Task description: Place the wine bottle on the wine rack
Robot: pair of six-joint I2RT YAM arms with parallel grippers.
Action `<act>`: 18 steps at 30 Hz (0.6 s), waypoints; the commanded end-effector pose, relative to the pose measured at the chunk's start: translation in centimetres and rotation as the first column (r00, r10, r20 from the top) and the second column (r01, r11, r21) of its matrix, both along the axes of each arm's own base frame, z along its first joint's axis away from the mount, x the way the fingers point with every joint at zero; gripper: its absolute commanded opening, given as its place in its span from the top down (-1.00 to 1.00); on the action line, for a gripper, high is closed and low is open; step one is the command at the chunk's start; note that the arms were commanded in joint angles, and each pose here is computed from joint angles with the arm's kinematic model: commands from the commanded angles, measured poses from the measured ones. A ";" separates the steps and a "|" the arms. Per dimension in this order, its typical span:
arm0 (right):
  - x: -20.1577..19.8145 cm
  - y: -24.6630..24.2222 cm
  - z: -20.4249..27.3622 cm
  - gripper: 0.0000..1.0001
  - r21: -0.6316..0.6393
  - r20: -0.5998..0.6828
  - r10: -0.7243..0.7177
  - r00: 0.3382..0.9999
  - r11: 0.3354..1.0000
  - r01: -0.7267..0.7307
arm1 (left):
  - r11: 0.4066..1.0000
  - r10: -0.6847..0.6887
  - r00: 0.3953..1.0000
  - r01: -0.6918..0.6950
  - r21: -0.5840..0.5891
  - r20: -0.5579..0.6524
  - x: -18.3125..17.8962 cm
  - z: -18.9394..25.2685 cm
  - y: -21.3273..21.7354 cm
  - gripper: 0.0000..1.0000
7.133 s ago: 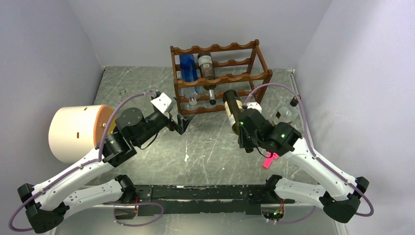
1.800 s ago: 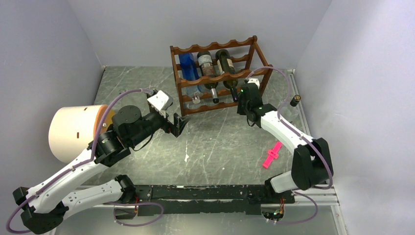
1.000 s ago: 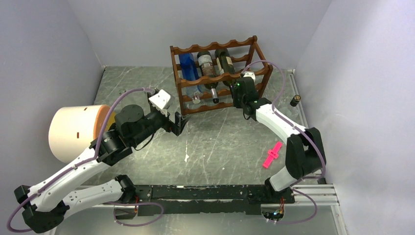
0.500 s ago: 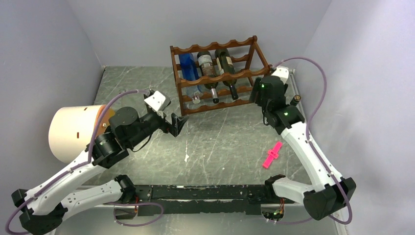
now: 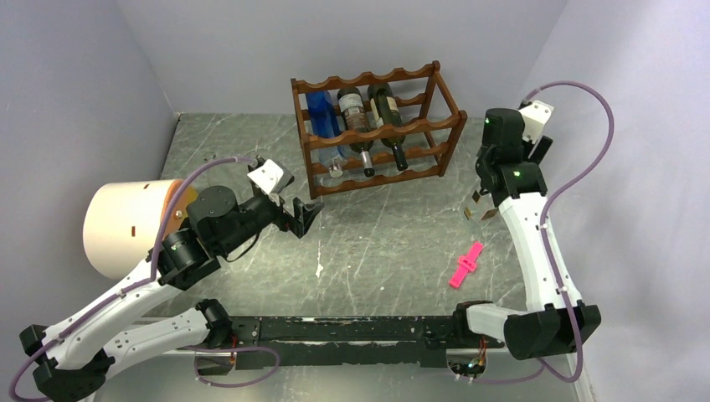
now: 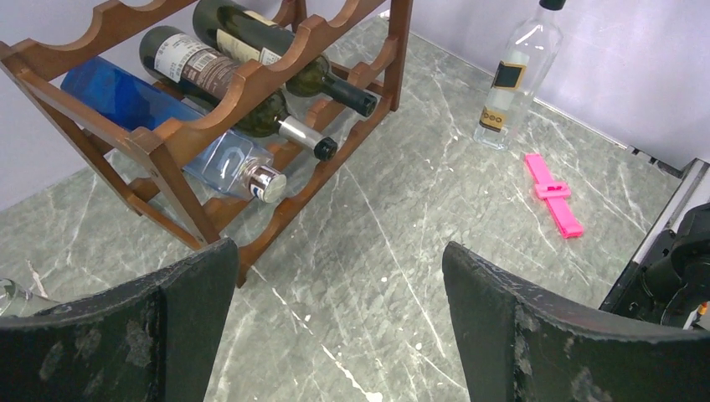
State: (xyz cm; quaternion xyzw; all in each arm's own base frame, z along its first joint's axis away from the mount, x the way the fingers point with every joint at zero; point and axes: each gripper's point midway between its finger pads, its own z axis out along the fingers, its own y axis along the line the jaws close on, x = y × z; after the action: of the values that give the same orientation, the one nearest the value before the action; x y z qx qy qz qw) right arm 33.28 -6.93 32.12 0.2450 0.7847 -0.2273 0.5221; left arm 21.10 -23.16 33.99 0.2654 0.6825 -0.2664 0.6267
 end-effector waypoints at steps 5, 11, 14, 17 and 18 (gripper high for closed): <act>-1.2 -1.8 -4.9 -0.52 0.111 -0.066 -0.060 0.996 0.992 0.068 | 0.998 -0.044 0.999 0.044 -0.032 0.000 -0.3 0.6 -1.1 -0.89; -1.3 -1.8 -5.9 -0.13 0.135 -0.067 -0.043 0.997 0.990 0.052 | 0.998 -0.056 0.998 0.055 -0.018 -0.017 -0.2 0.2 -1.6 -0.90; -1.1 -1.6 -6.2 0.12 0.129 -0.083 -0.022 0.996 0.991 0.032 | 0.998 -0.062 0.998 0.062 -0.026 -0.011 -0.3 0.3 -1.7 -0.90; -0.9 -1.4 -6.6 0.29 0.129 -0.107 0.000 0.994 0.992 0.014 | 0.996 -0.075 0.997 0.075 -0.047 0.004 -0.5 0.4 -1.8 -0.90; -0.8 -1.3 -6.7 0.36 0.131 -0.109 0.009 0.994 0.991 0.006 | 0.995 -0.080 0.997 0.080 -0.051 0.006 -0.6 0.4 -1.9 -0.90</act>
State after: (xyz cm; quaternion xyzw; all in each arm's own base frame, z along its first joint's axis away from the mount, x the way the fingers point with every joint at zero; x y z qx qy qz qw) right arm 32.25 -8.24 25.24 0.2718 0.8239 -0.1945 0.4576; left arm 21.25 -24.39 32.86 0.2785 0.6899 -0.2752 0.6088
